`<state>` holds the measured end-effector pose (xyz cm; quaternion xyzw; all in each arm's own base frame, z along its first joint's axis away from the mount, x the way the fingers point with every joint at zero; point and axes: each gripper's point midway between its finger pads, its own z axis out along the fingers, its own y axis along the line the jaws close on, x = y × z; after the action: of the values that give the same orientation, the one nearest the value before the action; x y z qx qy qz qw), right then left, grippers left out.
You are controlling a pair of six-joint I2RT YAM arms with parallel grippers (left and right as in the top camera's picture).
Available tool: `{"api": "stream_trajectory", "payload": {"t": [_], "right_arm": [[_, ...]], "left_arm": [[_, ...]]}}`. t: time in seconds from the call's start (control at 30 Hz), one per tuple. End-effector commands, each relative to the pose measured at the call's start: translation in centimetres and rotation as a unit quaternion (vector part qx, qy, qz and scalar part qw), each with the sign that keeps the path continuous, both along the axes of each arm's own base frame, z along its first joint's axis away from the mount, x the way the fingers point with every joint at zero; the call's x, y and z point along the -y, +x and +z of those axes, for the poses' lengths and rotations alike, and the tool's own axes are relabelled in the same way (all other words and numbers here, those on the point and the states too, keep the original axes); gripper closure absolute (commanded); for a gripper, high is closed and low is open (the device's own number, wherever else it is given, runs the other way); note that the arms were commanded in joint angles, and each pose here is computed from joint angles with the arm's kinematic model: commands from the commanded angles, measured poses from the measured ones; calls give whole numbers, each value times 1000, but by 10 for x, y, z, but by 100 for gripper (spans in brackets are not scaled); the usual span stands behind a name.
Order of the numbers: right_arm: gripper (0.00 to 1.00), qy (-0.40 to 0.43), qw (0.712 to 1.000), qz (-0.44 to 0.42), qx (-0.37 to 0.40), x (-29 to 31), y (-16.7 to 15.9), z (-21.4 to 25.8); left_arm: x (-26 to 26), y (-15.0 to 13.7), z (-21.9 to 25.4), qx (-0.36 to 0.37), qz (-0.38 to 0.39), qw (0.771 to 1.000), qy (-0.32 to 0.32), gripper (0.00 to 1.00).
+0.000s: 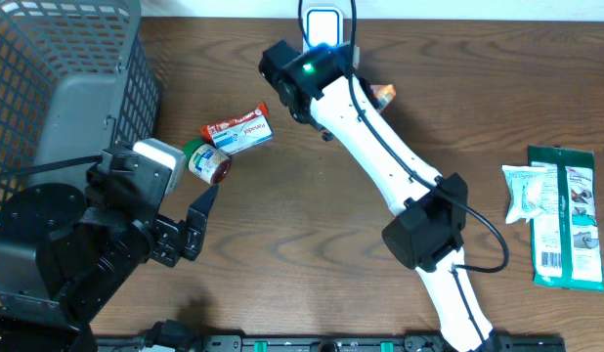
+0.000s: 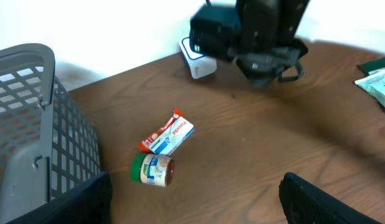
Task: Scan the item barcode
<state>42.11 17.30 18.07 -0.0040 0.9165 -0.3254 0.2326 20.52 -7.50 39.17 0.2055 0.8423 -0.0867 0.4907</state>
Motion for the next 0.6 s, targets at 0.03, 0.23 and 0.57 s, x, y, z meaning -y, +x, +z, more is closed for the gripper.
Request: {"api": "stream_trajectory", "payload": {"t": [0.03,0.23,0.57], "right_arm": [[99,-67,996,-17,56,8,4,-10],[99,-98,991,10,85,-7,4,-30],[99,-122,973,23,194,-20,31,-9]], "left_arm": [[-2,0,2,3,7,1000,-1,14],[-2,0,2,3,7,1000,-1,14],[-2,0,2,4,7,1000,-1,14]]}}
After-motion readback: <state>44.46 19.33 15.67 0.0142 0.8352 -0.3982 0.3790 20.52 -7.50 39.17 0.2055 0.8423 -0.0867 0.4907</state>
